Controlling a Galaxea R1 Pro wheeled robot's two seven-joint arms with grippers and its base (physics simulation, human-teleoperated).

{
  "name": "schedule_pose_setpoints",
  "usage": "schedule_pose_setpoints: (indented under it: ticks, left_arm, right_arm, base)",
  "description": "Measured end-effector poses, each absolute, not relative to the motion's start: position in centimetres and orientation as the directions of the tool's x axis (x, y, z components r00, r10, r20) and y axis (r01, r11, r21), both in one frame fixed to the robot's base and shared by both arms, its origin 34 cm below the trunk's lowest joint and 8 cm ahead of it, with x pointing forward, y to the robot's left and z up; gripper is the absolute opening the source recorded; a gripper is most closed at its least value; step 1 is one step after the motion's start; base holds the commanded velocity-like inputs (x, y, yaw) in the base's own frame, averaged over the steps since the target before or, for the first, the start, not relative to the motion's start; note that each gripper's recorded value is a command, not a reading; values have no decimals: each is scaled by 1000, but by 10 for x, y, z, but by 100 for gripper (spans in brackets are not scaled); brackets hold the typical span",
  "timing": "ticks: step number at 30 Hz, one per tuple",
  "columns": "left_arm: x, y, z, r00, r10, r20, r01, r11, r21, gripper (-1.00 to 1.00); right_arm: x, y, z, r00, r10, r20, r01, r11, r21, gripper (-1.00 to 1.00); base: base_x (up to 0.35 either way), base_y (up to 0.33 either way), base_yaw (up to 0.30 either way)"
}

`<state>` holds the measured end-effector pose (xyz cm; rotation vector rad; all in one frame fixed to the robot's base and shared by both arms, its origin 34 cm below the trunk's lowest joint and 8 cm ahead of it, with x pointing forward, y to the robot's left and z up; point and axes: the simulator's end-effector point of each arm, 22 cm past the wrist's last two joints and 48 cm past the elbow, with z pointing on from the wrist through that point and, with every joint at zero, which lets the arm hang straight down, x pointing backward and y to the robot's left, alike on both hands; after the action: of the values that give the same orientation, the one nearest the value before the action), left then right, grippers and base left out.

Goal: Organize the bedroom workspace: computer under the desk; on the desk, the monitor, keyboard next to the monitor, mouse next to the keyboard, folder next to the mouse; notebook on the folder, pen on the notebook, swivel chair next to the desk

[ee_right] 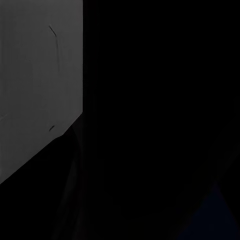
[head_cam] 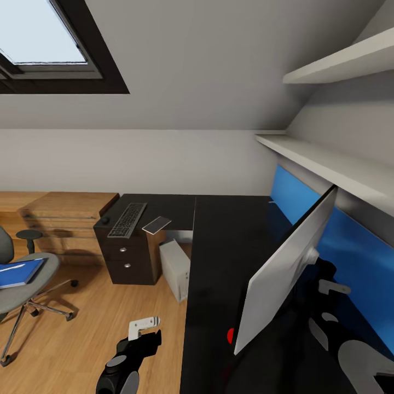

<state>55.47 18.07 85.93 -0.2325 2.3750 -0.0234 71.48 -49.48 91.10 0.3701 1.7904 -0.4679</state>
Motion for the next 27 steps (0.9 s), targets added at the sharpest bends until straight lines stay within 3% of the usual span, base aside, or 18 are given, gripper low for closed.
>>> schedule_pose_setpoints:
  ticks: [27]
  left_arm:
    - [554, 181, 860, -711, -172, -682, -160, 984, -82, 100]
  right_arm:
    - [717, -492, 913, -266, -9, -964, 463, 876, -135, -100]
  base:
    - [25, 0, 0]
